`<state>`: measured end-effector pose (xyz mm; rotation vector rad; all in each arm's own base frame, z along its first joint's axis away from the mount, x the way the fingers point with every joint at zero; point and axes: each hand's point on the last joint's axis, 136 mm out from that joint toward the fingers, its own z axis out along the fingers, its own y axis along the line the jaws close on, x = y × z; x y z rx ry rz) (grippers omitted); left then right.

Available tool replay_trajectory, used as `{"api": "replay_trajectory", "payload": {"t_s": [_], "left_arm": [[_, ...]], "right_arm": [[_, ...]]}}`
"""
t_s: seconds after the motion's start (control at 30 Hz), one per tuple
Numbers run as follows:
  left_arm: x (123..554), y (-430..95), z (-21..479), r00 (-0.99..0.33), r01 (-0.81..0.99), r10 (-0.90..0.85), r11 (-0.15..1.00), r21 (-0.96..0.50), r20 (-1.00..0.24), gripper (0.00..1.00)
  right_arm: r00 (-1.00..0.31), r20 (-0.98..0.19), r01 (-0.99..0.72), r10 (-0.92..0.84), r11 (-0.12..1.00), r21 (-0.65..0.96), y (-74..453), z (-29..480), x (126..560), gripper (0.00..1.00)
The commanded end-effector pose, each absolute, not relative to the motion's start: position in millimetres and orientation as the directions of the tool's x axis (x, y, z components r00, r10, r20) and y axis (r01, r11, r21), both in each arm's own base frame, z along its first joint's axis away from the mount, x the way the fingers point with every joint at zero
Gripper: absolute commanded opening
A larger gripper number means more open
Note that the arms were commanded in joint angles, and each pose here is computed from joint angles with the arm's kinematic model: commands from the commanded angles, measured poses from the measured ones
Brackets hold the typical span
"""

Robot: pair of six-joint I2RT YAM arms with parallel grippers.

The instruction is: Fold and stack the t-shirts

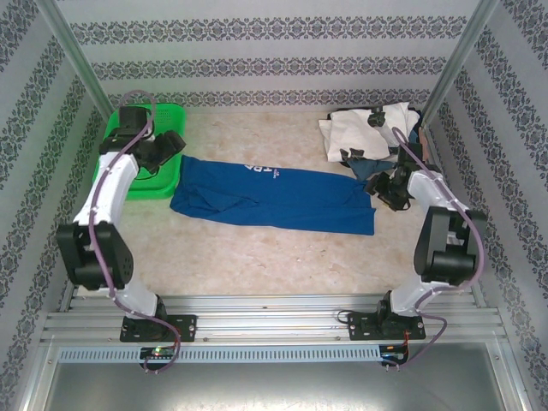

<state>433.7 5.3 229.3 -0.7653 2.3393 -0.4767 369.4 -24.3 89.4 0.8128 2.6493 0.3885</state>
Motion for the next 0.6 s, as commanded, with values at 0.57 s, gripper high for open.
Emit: {"api": "replay_trajectory", "payload": {"t_s": [0.57], "left_arm": [[340.7, -9.7, 115.6, -0.818, -0.351, -0.467, 0.868, -0.352, -0.336, 0.42]], "right_arm": [[-0.853, -0.126, 0.404, 0.507, 0.792, 0.457, 45.5, 81.8, 255.6, 0.79]]}}
